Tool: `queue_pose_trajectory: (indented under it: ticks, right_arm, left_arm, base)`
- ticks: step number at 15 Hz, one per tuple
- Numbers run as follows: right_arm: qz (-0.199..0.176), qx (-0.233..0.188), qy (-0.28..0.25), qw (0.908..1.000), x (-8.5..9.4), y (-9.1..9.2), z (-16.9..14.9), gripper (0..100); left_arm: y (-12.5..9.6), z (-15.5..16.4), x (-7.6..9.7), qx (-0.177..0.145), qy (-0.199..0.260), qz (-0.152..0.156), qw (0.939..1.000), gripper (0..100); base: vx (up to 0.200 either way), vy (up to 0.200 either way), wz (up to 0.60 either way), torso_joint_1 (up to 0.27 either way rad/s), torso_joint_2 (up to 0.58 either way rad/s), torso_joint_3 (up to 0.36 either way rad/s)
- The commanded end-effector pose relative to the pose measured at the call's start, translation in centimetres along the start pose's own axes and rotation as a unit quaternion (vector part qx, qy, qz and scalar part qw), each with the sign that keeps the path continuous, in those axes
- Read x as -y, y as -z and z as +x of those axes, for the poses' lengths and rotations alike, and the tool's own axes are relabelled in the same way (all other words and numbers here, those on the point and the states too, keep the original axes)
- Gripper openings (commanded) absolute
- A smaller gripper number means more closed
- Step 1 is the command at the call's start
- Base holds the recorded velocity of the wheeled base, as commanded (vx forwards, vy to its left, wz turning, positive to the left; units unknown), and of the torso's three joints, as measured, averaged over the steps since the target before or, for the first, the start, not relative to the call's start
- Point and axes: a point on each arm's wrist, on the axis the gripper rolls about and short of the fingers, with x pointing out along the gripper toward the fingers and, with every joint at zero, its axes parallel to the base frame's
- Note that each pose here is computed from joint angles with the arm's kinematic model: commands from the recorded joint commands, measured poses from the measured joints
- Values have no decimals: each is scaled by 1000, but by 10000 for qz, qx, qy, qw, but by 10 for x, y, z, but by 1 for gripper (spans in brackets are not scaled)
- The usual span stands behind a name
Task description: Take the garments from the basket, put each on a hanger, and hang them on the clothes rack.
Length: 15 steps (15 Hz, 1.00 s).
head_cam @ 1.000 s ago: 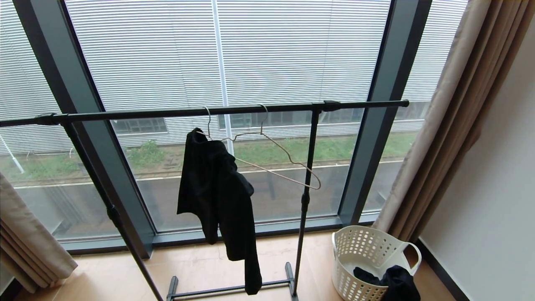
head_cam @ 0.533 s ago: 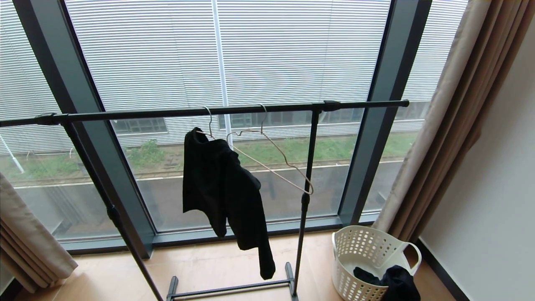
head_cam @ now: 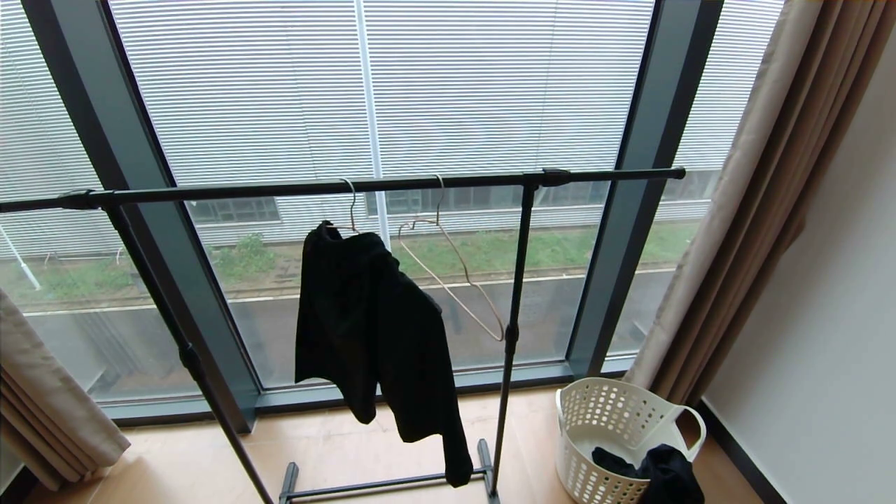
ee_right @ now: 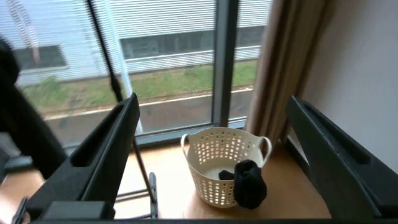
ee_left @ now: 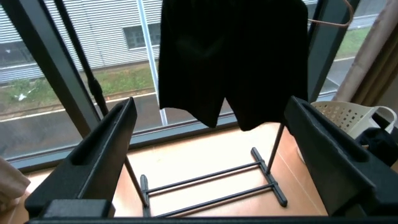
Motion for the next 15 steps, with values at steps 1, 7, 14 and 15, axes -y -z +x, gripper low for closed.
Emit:
queue_pose_trajectory:
  ticks: [1, 7, 14, 15]
  right_arm:
    - [-235, -51, -261, 9994, -1, 0, 0, 100]
    - [-158, -45, -245, 9996, -1, 0, 0, 100]
    - [-181, -45, -261, 9995, -1, 0, 0, 100]
    - [-181, -45, -253, 9995, -1, 0, 0, 100]
  left_arm:
    - [-1, 0, 0, -14, 10, 4, 10000, 100]
    - [0, 0, 0, 17, 8, 0, 10000, 100]
    - [0, 0, 0, 24, 0, 1, 10000, 100]
    - [0, 0, 0, 24, 0, 1, 10000, 100]
  base:
    - [0, 0, 0, 0, 0, 0]
    - [0, 0, 0, 0, 0, 0]
    - [0, 0, 0, -57, 129, 65]
    - [0, 0, 0, -163, 349, 188]
